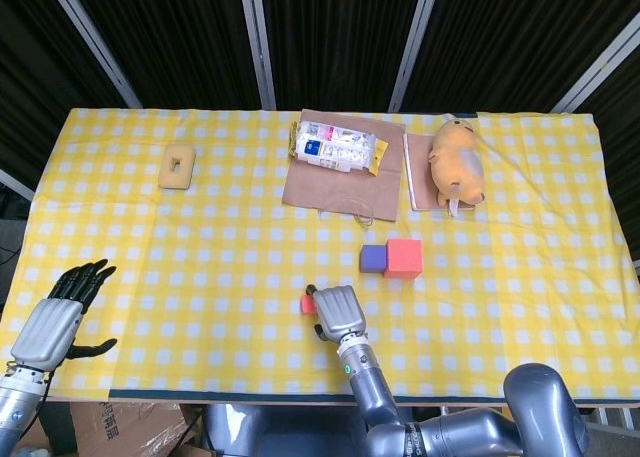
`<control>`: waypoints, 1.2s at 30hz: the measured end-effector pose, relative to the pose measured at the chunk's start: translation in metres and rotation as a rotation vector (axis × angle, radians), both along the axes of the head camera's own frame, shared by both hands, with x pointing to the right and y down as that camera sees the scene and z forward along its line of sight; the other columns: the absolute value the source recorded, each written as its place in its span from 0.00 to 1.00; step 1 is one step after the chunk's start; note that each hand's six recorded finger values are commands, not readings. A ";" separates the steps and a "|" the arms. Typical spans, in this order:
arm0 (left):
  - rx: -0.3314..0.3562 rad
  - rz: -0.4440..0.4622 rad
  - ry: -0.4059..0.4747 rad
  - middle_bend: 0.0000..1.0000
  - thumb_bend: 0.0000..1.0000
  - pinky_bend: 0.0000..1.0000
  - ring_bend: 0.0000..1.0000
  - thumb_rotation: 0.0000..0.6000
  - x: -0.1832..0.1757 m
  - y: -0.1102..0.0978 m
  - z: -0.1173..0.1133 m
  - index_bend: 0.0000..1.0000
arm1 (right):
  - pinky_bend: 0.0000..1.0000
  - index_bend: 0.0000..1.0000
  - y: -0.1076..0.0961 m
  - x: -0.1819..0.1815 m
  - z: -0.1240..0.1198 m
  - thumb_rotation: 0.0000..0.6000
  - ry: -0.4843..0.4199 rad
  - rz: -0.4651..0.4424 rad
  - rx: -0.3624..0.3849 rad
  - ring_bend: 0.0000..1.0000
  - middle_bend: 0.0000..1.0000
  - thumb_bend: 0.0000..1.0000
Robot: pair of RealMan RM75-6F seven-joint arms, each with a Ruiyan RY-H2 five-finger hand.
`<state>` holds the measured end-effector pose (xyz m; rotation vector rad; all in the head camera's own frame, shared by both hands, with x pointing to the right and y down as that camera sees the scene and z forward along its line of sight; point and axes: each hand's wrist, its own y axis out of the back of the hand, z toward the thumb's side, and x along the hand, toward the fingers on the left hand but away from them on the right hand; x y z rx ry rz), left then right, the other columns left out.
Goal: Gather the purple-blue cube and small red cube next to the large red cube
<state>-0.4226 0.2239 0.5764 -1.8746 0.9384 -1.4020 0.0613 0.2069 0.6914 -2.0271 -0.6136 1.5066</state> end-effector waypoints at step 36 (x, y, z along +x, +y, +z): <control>-0.007 -0.003 0.001 0.00 0.02 0.00 0.00 1.00 0.000 0.000 0.001 0.00 | 1.00 0.42 0.009 -0.003 0.003 1.00 -0.009 -0.003 -0.016 1.00 1.00 0.48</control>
